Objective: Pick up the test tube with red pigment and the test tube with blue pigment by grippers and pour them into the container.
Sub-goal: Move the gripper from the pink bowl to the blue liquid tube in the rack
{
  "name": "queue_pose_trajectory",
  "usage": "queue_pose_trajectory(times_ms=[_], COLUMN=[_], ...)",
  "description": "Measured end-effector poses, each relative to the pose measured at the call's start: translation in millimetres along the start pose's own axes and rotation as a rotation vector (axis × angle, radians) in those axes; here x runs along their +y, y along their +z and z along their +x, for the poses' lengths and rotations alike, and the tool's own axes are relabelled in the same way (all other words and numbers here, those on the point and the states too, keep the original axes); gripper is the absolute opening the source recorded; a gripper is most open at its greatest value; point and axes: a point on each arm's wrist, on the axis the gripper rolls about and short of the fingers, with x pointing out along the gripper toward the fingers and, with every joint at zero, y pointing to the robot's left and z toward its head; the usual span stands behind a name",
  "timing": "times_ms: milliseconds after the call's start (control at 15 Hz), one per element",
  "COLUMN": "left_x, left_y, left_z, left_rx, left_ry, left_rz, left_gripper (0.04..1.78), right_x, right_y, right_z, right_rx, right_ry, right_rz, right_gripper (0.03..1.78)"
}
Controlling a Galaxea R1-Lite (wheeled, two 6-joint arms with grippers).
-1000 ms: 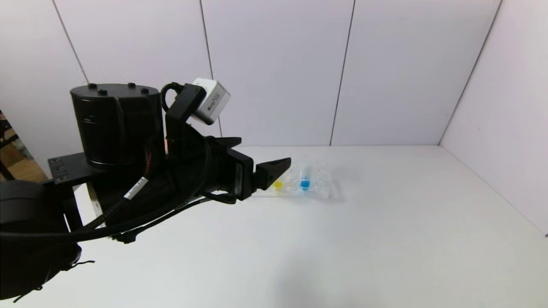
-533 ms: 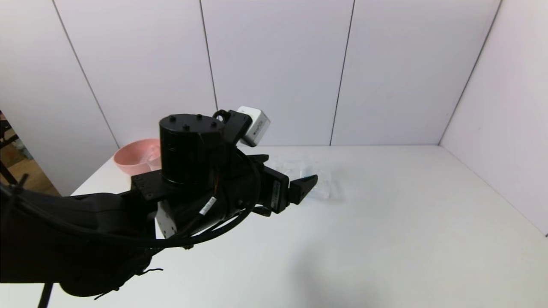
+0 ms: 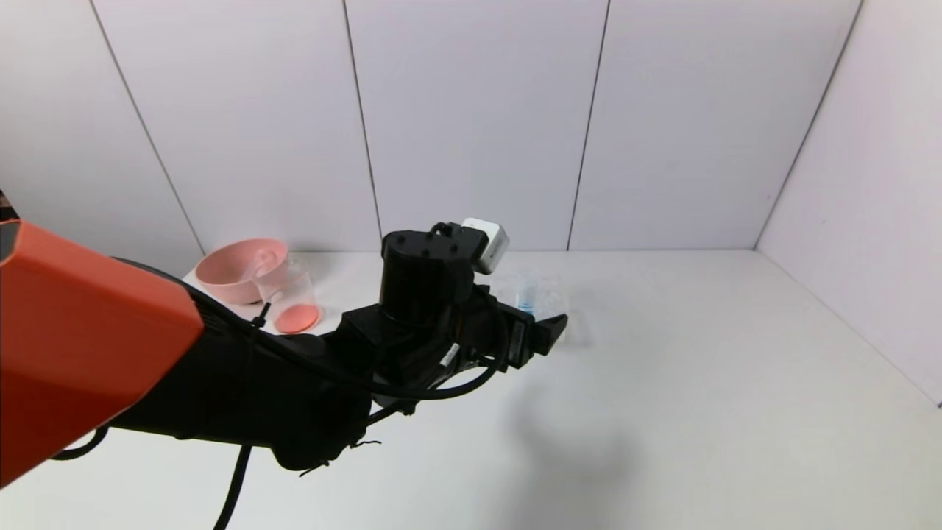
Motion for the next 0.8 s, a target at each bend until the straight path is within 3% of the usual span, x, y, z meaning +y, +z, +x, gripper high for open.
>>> queue_pose_trajectory(times_ms=[600,800], left_x=[-0.6,-1.4], left_y=[-9.6,-6.5], left_z=[46.3,62.0], left_rx=[0.033,0.022], left_ry=[0.03,0.078], left_rz=[-0.018,-0.016], left_gripper=[1.76,1.76], right_x=[0.0,0.0], right_y=[0.0,0.0], right_z=[0.0,0.0], right_rx=[0.0,0.0], right_ry=[0.0,0.0], right_rz=[0.0,0.0], right_gripper=[1.77,1.77])
